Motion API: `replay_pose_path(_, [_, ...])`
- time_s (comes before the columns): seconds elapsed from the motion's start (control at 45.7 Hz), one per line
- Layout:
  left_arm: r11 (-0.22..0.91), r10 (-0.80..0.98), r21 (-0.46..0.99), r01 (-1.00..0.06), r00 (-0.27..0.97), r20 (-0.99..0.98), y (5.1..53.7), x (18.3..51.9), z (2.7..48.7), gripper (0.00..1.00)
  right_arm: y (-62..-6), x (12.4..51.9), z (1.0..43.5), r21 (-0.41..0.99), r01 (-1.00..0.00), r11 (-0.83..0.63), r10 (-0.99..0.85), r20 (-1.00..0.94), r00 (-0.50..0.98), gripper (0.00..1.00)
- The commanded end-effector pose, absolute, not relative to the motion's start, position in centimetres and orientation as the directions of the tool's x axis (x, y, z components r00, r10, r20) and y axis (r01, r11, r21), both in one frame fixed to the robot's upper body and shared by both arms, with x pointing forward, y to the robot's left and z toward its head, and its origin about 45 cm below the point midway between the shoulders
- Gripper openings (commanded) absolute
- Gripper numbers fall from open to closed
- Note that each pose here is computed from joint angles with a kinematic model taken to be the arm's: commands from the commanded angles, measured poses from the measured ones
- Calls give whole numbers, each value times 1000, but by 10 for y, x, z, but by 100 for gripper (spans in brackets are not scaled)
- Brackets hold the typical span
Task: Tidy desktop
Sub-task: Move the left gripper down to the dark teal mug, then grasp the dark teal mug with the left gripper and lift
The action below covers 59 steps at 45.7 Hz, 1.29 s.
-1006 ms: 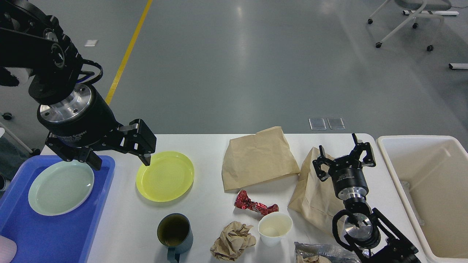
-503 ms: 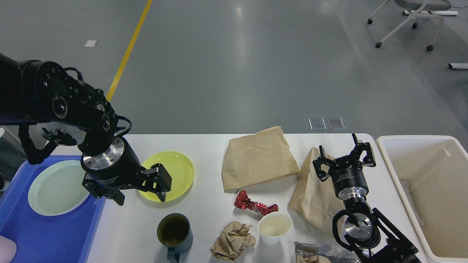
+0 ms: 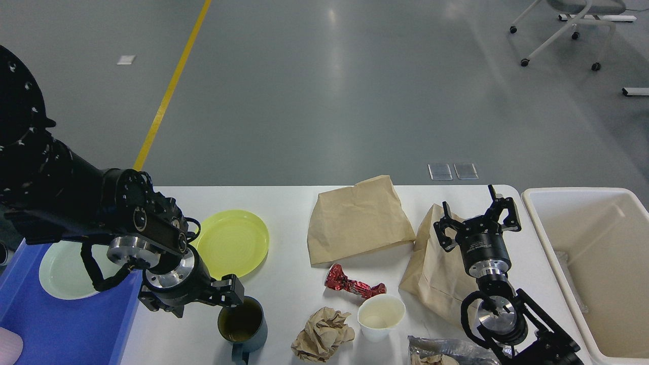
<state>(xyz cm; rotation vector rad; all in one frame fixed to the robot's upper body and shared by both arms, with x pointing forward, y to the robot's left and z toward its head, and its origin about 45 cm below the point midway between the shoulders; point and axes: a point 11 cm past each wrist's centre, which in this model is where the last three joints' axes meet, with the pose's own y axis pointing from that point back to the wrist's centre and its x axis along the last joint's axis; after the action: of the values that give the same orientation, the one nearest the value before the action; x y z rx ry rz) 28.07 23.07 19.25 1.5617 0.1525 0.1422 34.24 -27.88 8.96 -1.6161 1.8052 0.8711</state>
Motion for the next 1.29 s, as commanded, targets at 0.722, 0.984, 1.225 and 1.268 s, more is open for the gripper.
replay_pose_path(0.722, [-5, 188, 999, -35, 982, 35, 221, 277, 120, 36, -279, 342, 90, 100, -993, 63, -630, -768, -117, 100])
replay_pose_path(0.984, [-5, 197, 999, -39, 980, 39, 222, 276, 115, 17, -279, 342, 90, 100, -993, 63, -630, -768, -117, 100])
replay_pose_path(1.225, [-11, 220, 998, -57, 974, 58, 229, 277, 114, 0, -278, 342, 89, 100, -993, 62, -629, -769, -117, 100])
replay_pose_path(1.268, [-12, 222, 998, -60, 973, 61, 230, 277, 114, 0, -279, 342, 89, 101, -993, 62, -630, -768, -117, 100])
